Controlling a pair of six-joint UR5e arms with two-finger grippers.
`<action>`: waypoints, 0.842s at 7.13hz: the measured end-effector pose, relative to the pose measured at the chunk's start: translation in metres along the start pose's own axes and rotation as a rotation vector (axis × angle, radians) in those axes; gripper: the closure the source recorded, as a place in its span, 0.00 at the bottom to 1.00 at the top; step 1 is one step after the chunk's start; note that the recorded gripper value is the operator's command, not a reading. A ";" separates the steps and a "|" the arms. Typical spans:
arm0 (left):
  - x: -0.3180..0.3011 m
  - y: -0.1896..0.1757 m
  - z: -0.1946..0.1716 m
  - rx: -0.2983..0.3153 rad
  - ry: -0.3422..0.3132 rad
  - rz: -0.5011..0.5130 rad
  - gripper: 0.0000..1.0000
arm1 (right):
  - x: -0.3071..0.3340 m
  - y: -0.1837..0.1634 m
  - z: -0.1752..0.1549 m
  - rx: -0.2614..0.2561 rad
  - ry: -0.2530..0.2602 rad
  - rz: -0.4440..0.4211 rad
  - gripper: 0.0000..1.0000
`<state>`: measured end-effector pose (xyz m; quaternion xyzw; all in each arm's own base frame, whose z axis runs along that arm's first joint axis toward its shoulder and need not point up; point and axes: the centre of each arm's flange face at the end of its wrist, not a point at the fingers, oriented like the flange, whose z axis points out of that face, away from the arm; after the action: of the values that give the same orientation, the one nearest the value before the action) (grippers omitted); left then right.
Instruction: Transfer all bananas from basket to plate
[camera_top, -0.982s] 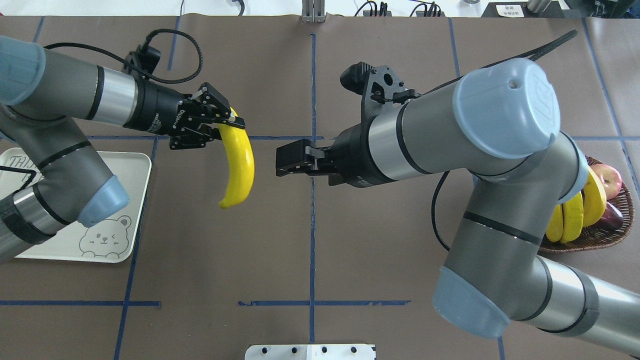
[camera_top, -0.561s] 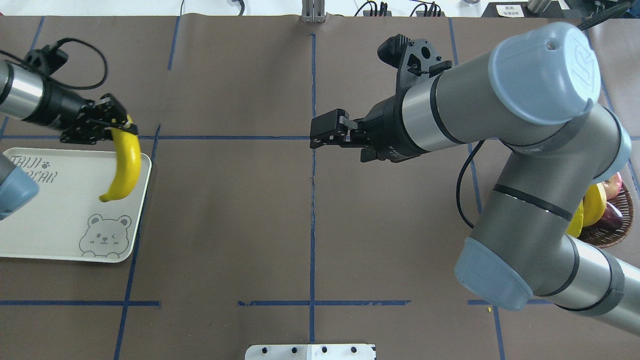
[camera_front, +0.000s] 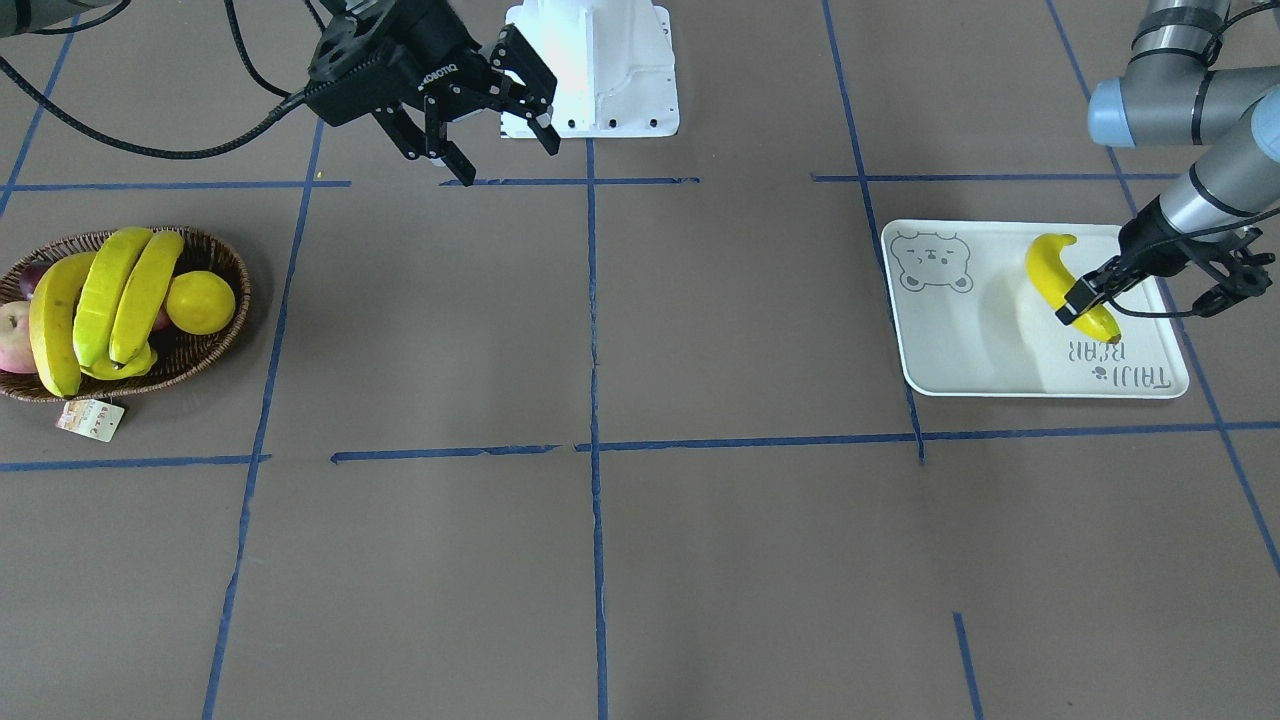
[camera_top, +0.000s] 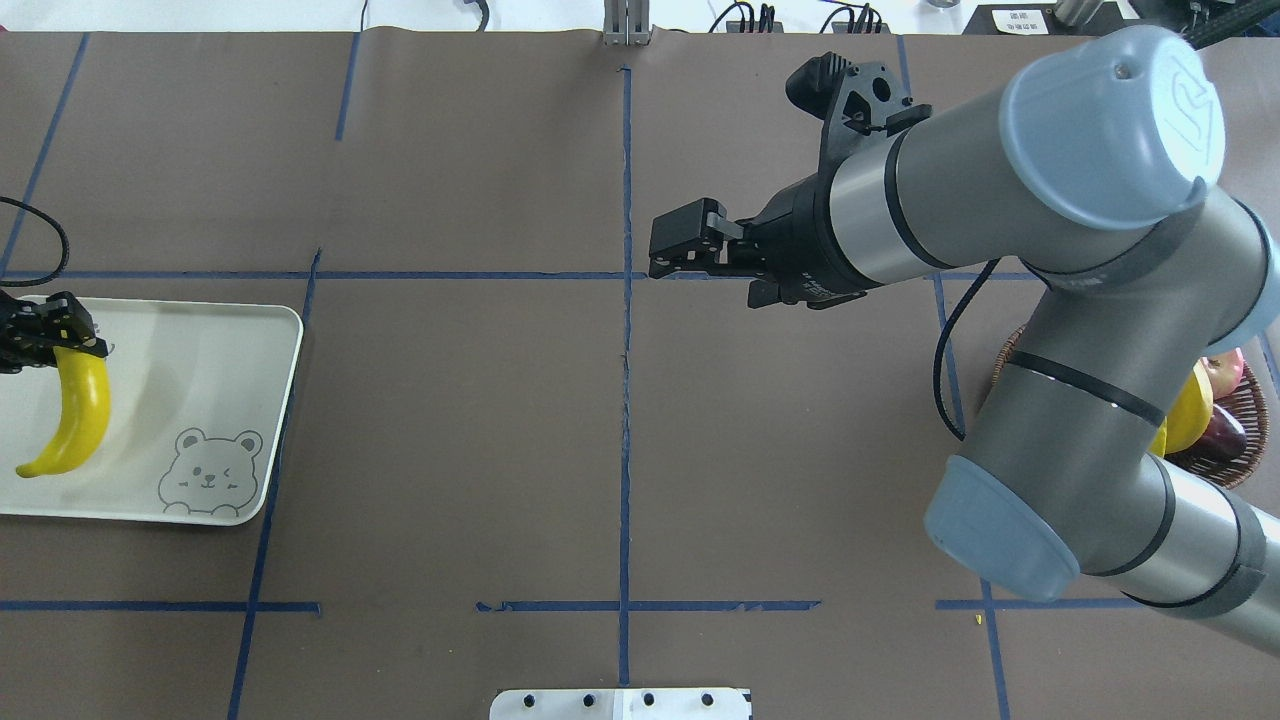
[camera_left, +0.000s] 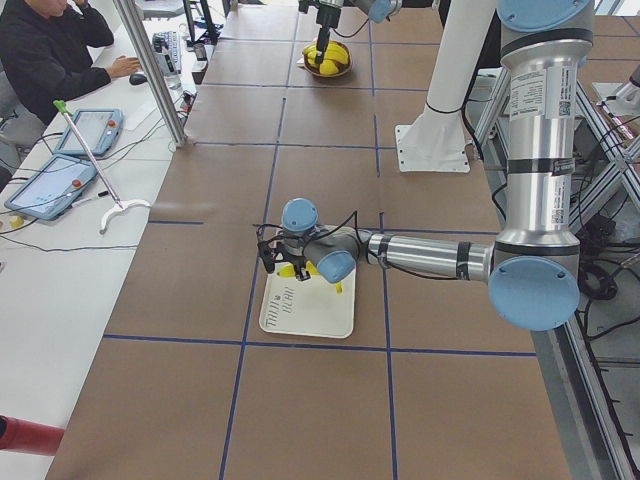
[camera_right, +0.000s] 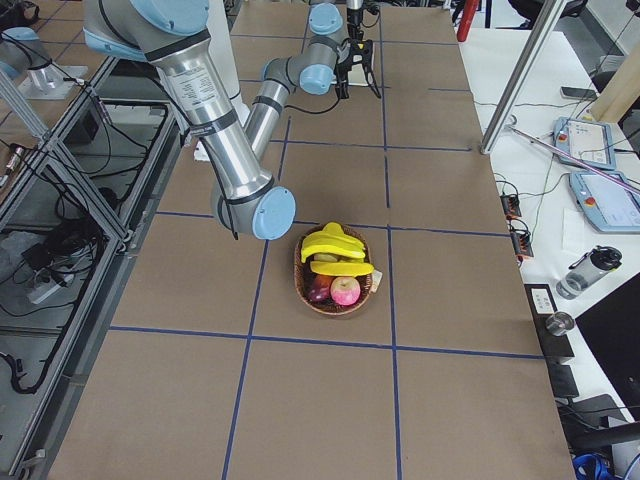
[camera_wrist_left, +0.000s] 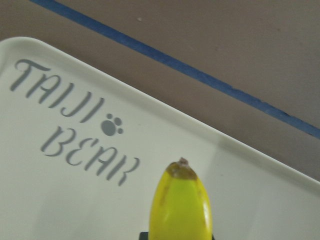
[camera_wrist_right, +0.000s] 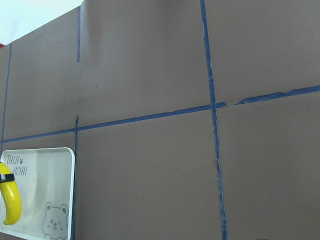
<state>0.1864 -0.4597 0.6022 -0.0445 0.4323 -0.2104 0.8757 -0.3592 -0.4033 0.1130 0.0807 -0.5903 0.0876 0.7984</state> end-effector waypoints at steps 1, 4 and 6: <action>-0.013 -0.005 0.006 0.013 -0.027 0.004 1.00 | 0.001 0.000 0.000 0.001 0.002 0.001 0.00; -0.051 -0.022 0.019 0.039 -0.088 0.065 0.02 | 0.001 0.000 0.001 0.001 0.004 0.002 0.00; -0.060 -0.025 0.020 0.039 -0.096 0.093 0.01 | 0.001 0.000 0.001 -0.001 0.002 0.002 0.00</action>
<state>0.1617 -0.4603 0.6657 -0.0173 0.3871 -0.1755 0.9050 -0.3597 -0.4031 0.1139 0.0799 -0.5897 0.0882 0.7988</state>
